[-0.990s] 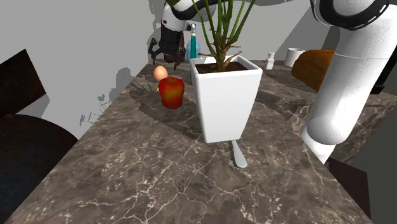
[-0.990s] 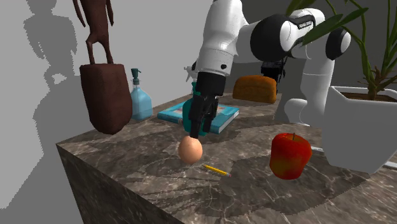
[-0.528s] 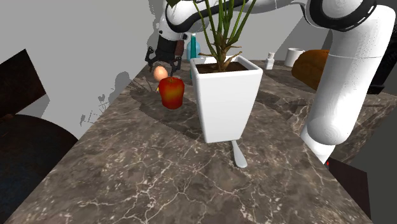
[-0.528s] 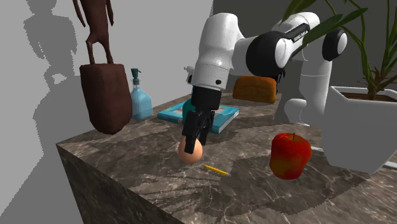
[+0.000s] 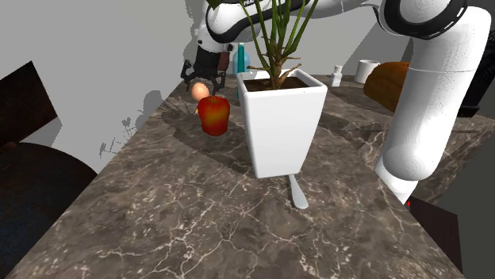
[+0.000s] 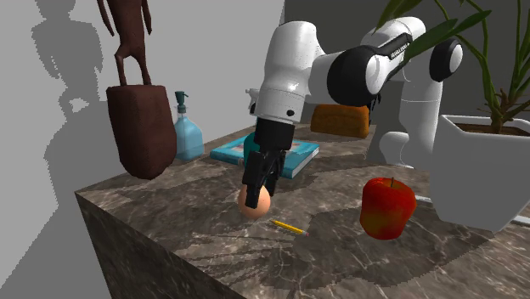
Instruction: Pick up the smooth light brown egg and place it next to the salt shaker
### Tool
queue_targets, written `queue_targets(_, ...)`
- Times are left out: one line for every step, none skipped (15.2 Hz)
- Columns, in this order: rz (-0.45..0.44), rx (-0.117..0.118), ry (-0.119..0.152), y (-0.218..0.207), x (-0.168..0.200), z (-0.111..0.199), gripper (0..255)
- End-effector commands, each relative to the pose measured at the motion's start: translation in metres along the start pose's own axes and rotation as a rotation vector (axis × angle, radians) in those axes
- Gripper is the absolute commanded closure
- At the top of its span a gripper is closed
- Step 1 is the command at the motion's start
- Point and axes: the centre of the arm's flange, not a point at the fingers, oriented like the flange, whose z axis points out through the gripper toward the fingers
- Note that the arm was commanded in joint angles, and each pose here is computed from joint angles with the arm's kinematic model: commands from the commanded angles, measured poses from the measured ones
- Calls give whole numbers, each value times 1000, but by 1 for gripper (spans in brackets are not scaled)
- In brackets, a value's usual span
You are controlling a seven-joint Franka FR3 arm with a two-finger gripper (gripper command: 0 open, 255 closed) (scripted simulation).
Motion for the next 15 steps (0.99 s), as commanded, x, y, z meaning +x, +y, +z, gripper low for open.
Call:
queue_targets(0,0,0,0,0,0,255)
queue_targets(0,0,0,0,0,0,255)
queue_targets(0,0,0,0,0,0,255)
queue_targets(0,0,0,0,0,0,255)
queue_targets(0,0,0,0,0,0,255)
queue_targets(0,0,0,0,0,0,255)
queue_targets(0,0,0,0,0,0,255)
queue_targets(0,0,0,0,0,0,255)
queue_targets(0,0,0,0,0,0,255)
queue_targets(0,0,0,0,0,0,255)
queue_targets(0,0,0,-2,0,-5,255)
queue_targets(0,0,0,-3,1,-10,255)
queue_targets(0,0,0,-5,1,-15,255)
queue_targets(0,0,0,-6,2,-20,255)
queue_targets(0,0,0,-8,2,-25,255)
